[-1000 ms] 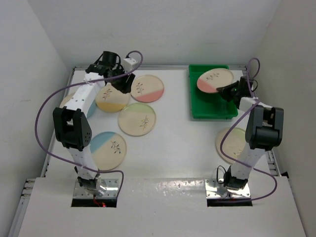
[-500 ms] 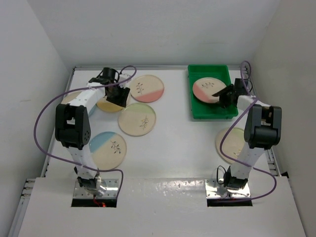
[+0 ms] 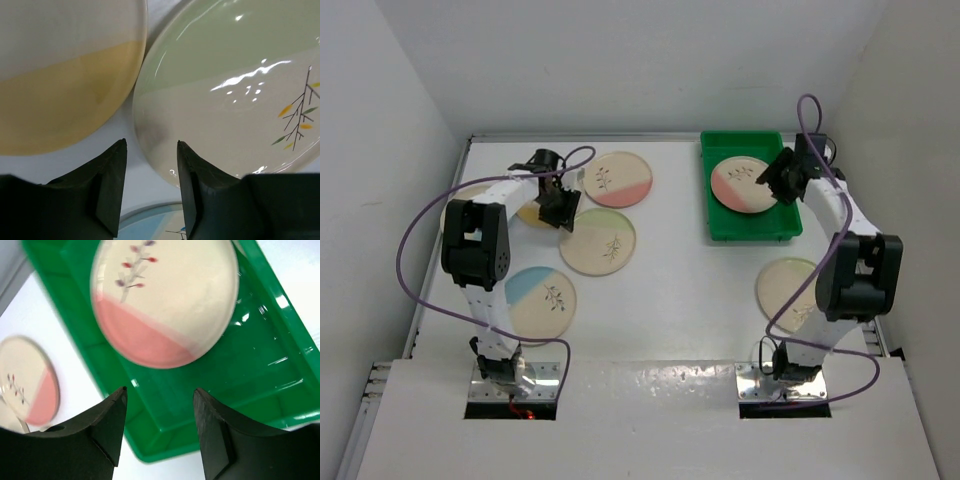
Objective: Place the plates into the plastic bin on the countertop
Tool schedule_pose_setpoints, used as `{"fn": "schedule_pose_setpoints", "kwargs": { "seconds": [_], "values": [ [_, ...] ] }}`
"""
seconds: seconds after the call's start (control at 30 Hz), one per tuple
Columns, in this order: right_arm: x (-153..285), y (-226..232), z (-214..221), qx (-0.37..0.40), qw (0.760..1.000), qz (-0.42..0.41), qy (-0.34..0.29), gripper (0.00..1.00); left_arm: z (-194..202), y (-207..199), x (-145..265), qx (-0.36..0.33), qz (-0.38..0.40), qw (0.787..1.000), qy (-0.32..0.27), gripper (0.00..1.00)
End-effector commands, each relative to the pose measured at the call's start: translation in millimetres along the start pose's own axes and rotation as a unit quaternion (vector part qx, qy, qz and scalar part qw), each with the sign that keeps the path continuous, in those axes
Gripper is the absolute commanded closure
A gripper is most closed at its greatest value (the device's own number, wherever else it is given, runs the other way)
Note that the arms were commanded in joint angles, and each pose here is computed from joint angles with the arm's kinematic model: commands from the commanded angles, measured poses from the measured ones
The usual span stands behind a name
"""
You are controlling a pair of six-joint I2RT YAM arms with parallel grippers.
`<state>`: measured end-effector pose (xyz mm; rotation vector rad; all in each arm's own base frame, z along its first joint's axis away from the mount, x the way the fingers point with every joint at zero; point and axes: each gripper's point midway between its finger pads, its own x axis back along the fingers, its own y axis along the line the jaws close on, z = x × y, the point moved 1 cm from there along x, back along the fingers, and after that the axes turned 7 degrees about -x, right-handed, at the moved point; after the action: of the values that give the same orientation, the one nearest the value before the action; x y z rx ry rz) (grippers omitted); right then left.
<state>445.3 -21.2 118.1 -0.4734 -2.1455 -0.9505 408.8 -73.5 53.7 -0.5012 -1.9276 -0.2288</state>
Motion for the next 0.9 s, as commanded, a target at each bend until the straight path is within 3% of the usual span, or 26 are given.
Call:
{"fn": "schedule_pose_setpoints", "kwargs": {
  "seconds": [0.0, 0.17, 0.23, 0.33, 0.37, 0.4, 0.53, 0.63, 0.7, 0.87],
  "values": [
    [49, 38, -19, 0.093, 0.992, -0.039, -0.069, 0.45, 19, 1, 13, 0.02, -0.013, 0.999, 0.028, 0.53],
    [72, 71, 11, 0.166, 0.979, -0.09, -0.079, 0.39, 45, -12, -16, 0.006, 0.007, 0.997, 0.08, 0.6],
    [75, 84, 36, 0.201, 0.971, -0.121, -0.05, 0.39, 59, -13, -33, 0.011, 0.015, 0.994, 0.107, 0.63],
    [74, 98, 80, 0.259, 0.949, -0.18, 0.021, 0.3, 54, -19, -42, 0.009, 0.045, 0.994, 0.1, 0.8],
    [76, 104, 96, 0.275, 0.939, -0.199, 0.044, 0.28, 49, -22, -42, 0.009, 0.056, 0.994, 0.091, 0.95],
    [72, 106, 123, 0.297, 0.921, -0.233, 0.099, 0.23, 41, -25, -41, 0.002, 0.068, 0.995, 0.076, 1.0],
    [66, 108, 186, 0.354, 0.875, -0.259, 0.205, 0.19, 3, -37, -19, -0.034, 0.113, 0.993, 0.008, 1.0],
    [50, 111, 227, 0.383, 0.844, -0.278, 0.253, 0.17, -40, -47, 20, -0.124, 0.114, 0.983, -0.071, 1.0],
    [31, 110, 241, 0.377, 0.841, -0.278, 0.271, 0.17, -66, -55, 50, -0.162, 0.114, 0.972, -0.125, 1.0],
    [10, 122, 269, 0.342, 0.829, -0.312, 0.315, 0.17, -70, -64, 62, -0.22, 0.111, 0.959, -0.142, 1.0]
  ]
}}
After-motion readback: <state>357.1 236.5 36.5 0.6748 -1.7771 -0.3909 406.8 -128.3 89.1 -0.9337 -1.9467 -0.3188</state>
